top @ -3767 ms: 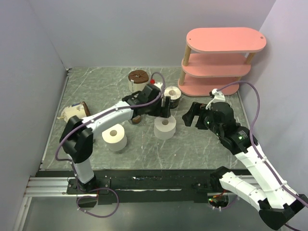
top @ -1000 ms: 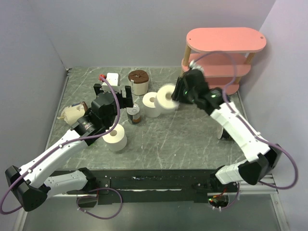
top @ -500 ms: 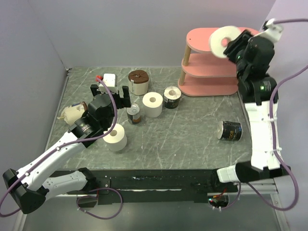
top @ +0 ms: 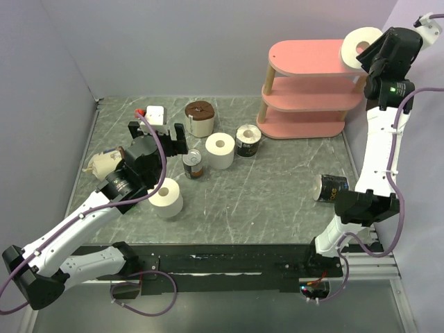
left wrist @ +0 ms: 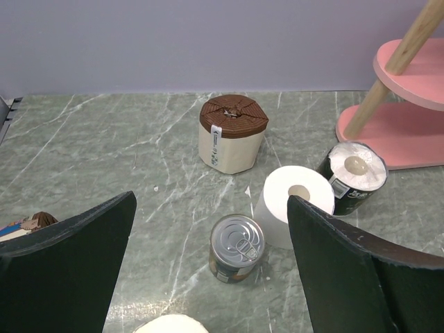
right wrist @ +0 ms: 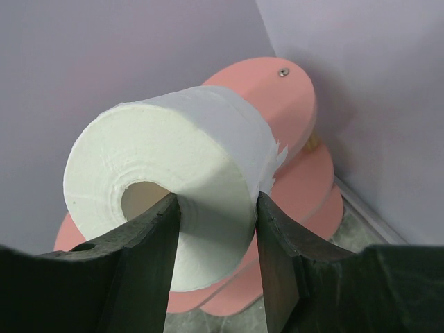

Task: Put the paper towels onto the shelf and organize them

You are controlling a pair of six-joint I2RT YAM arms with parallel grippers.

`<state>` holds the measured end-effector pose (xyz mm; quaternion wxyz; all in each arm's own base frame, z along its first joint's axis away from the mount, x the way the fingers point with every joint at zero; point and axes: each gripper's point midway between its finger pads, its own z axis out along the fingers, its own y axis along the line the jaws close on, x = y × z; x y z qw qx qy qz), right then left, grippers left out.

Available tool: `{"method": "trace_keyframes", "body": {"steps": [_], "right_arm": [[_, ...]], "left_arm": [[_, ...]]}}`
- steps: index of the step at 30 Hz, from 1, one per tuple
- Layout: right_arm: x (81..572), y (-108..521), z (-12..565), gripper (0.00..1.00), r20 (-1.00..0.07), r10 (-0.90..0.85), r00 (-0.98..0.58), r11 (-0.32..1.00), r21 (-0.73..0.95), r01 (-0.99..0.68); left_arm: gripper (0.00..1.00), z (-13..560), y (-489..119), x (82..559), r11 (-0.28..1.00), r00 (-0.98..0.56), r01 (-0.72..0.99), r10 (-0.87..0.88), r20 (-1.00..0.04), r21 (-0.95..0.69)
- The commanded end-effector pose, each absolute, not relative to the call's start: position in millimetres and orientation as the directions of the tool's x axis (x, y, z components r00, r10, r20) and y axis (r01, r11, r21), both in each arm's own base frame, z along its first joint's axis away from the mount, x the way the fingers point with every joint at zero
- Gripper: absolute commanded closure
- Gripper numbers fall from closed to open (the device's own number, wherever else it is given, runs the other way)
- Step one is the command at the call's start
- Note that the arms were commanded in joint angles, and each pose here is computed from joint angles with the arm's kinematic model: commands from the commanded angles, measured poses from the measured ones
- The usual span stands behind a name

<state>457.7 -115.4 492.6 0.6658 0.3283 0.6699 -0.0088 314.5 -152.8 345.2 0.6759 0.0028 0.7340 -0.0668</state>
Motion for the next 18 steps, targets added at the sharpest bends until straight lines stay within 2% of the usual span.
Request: {"method": "trace_keyframes", "body": {"steps": [1, 18], "right_arm": [[447.8, -118.1, 545.0, 0.51, -0.865, 0.438, 0.245, 0.787, 0.501, 0.36], [481.8, -151.1, 528.6, 0.5, -0.86, 0.451, 0.24, 0.781, 0.51, 0.36]], "left_arm": [[0.04, 358.9, -150.1, 313.0, 0.99, -0.047, 0.09, -0.105, -0.993, -0.109], [0.04, 358.2, -147.9, 313.3, 0.992, -0.045, 0.08, -0.095, -0.994, -0.099]]}}
